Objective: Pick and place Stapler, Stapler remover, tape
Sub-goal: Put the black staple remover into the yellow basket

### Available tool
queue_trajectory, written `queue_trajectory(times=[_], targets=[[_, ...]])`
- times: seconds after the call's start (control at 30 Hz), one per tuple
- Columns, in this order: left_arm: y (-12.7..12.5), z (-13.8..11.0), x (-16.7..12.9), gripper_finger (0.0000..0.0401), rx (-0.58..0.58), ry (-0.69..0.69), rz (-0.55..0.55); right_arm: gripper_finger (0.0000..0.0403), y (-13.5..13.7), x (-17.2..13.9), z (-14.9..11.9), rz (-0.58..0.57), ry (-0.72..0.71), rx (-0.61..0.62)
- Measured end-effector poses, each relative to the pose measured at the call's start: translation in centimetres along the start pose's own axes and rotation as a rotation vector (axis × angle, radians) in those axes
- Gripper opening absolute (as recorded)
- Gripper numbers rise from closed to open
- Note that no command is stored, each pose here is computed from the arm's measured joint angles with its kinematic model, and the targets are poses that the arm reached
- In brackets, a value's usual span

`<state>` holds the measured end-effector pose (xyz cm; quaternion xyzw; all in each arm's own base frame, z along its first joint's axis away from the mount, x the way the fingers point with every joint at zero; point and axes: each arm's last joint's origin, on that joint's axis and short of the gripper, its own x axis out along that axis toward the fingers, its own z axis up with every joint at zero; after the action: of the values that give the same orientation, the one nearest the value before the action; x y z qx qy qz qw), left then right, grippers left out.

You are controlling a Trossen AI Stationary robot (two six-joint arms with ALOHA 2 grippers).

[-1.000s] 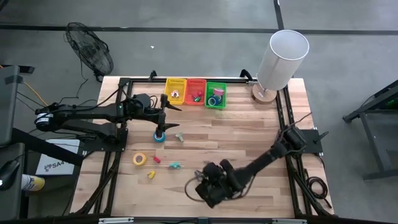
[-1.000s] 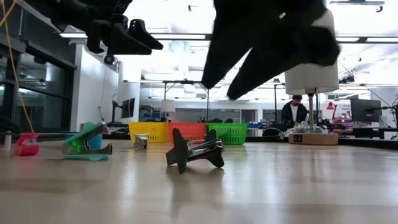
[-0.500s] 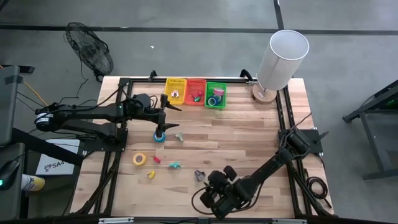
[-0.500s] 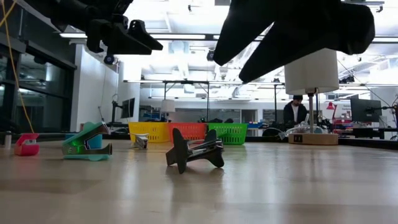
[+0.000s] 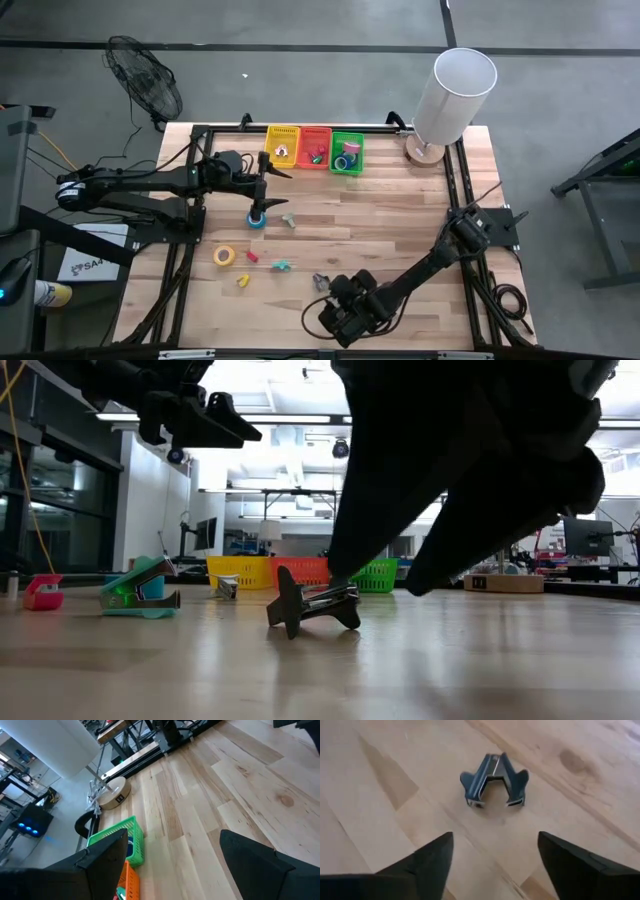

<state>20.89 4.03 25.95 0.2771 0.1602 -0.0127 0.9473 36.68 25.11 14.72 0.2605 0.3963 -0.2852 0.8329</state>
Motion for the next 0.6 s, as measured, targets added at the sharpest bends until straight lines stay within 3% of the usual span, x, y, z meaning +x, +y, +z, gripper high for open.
queue_trajectory(times=[0.13,0.3,0.6], targets=[[0.0,0.0,0.0,0.0312,0.000,-0.001,-0.002,0.0314,0.4,0.4,-0.1,0.025,-0.058,0.027],[0.0,0.0,0.0,0.0312,0.000,-0.003,-0.006,0.0316,1.0,1.8,-1.1,0.058,-0.104,-0.008],[-0.1,0.0,0.0,0.0312,-0.001,0.000,-0.009,0.0317,0.8,3.8,-2.8,0.019,-0.168,-0.008]])
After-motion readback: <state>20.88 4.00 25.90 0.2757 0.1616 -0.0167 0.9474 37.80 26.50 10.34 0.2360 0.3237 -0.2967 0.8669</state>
